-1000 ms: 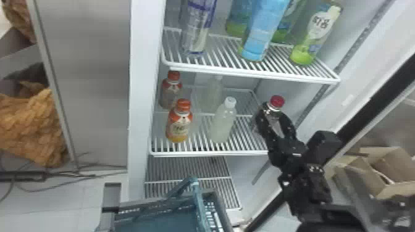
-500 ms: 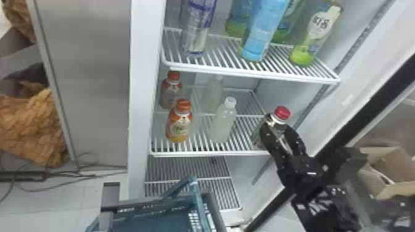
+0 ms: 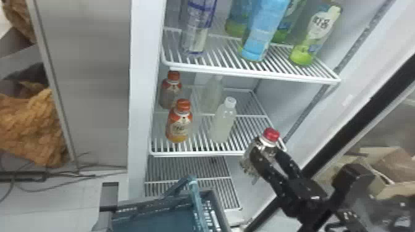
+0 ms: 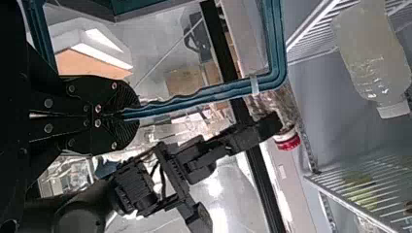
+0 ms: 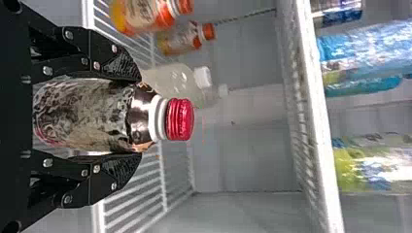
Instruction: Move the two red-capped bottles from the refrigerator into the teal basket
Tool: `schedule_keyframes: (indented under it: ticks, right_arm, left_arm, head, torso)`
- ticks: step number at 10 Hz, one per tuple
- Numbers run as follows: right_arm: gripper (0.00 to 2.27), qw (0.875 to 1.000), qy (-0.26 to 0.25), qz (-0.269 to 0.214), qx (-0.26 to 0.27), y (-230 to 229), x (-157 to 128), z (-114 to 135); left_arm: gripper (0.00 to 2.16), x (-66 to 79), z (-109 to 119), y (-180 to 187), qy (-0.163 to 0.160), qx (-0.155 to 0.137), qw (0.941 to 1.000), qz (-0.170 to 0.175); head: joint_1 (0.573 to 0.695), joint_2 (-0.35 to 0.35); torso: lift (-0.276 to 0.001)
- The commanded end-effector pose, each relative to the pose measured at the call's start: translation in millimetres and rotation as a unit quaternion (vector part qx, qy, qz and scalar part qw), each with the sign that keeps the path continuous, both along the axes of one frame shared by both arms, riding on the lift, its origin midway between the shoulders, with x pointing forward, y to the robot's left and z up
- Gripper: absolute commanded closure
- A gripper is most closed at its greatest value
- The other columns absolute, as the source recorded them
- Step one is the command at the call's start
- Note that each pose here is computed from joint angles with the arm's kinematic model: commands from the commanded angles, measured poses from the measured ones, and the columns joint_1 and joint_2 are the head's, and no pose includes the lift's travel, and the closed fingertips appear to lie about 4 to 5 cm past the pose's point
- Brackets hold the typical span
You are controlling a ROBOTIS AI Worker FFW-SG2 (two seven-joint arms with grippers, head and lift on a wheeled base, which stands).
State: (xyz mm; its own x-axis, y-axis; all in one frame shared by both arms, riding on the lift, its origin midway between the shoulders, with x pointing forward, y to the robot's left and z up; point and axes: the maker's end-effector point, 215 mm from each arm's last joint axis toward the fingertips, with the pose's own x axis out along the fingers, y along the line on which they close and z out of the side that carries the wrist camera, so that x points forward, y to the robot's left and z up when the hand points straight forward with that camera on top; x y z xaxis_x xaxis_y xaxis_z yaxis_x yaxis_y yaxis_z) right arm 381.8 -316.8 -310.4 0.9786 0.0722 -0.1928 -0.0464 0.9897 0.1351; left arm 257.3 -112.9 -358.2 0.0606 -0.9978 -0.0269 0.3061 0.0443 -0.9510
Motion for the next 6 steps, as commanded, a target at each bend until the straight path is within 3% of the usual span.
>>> schedule_keyframes:
  ticks: [1,6]
  right_arm:
    - [0.65,1.0,0.014,0.014,0.018,12,-8,-5]
    - [0.65,0.992,0.093,0.062,0.065,51,-47,-36]
  left_arm:
    - [1.13,0.0,0,0,0.0,0.0,1.0,0.0]
    - [1.13,1.8,-2,2,-0.003,0.004,1.0,0.001]
  head:
    - [0.695,-0.35]
    - [0.695,-0.35]
  torso:
    - [-0.228]
    - [-0.228]
